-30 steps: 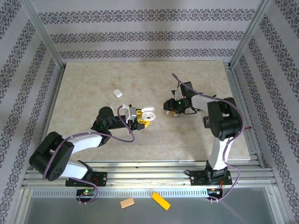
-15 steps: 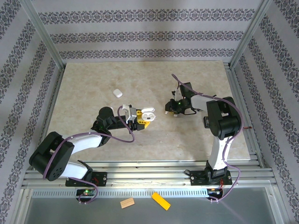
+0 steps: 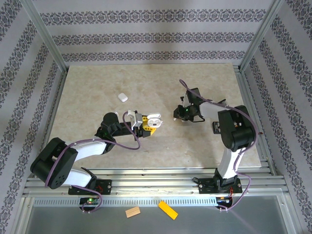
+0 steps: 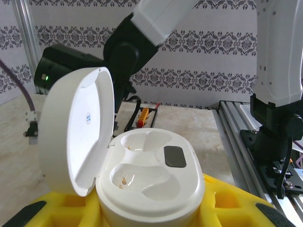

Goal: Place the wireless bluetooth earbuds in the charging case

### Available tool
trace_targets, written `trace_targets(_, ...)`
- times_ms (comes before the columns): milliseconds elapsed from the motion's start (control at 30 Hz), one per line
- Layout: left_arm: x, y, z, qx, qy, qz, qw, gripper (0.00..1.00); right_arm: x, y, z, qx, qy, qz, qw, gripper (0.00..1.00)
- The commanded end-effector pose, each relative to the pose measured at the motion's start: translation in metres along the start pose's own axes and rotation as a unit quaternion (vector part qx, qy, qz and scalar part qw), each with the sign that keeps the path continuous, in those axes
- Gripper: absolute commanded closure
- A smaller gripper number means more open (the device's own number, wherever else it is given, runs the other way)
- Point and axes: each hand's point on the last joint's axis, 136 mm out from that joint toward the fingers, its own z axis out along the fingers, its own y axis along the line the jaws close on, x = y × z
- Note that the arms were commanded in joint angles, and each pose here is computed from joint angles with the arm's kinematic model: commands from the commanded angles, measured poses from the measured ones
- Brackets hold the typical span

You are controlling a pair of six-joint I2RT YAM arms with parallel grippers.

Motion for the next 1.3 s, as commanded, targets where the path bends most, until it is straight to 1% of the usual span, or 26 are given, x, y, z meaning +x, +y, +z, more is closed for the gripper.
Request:
trace_targets(0,0.0,0.005,-0.001,-0.005,-0.005,0.014,1.0,0.69,-0.006,-0.007,-0.02,0.06,-0.06,0.042,0.996,0.83)
trace_targets(133,-0.002,0.005,0.0,-0.004,-0.011,0.016,1.0,0.69,0.003,-0.007,-0.029,0.102,-0.087,0.067,0.989,0.83)
trace_targets(200,-0.002,0.005,0.0,-0.004,-0.01,0.017,1.0,0.69,0.008,-0.01,-0.034,0.126,-0.09,0.084,0.984,0.85)
trace_targets(333,0.003,0.006,-0.001,-0.008,-0.005,0.019,1.0,0.69,0.019,-0.008,-0.037,0.135,-0.085,0.101,0.982,0.86)
trace_targets(567,0.015,0.01,-0.003,-0.026,0.006,0.021,0.999,0.69,0.028,-0.012,-0.049,0.179,-0.105,0.103,0.973,0.88)
trace_targets(733,0.026,0.016,-0.001,-0.037,0.017,0.022,0.999,0.69,0.029,-0.005,-0.057,0.179,-0.111,0.095,0.973,0.88)
trace_targets(900,0.043,0.036,0.005,-0.069,0.03,0.014,0.997,0.69,0.03,0.009,-0.075,0.181,-0.121,0.077,0.973,0.89)
trace_targets(1000,0.05,0.049,0.009,-0.089,0.032,0.006,0.995,0.69,0.033,0.024,-0.084,0.172,-0.125,0.058,0.975,0.89)
trace_targets(1100,0.059,0.056,0.015,-0.092,0.039,-0.006,0.995,0.69,0.034,0.046,-0.094,0.158,-0.132,0.031,0.978,0.89)
trace_targets(1267,0.071,0.068,0.021,-0.103,0.045,-0.02,0.993,0.69,0.039,0.087,-0.104,0.115,-0.143,-0.004,0.983,0.89)
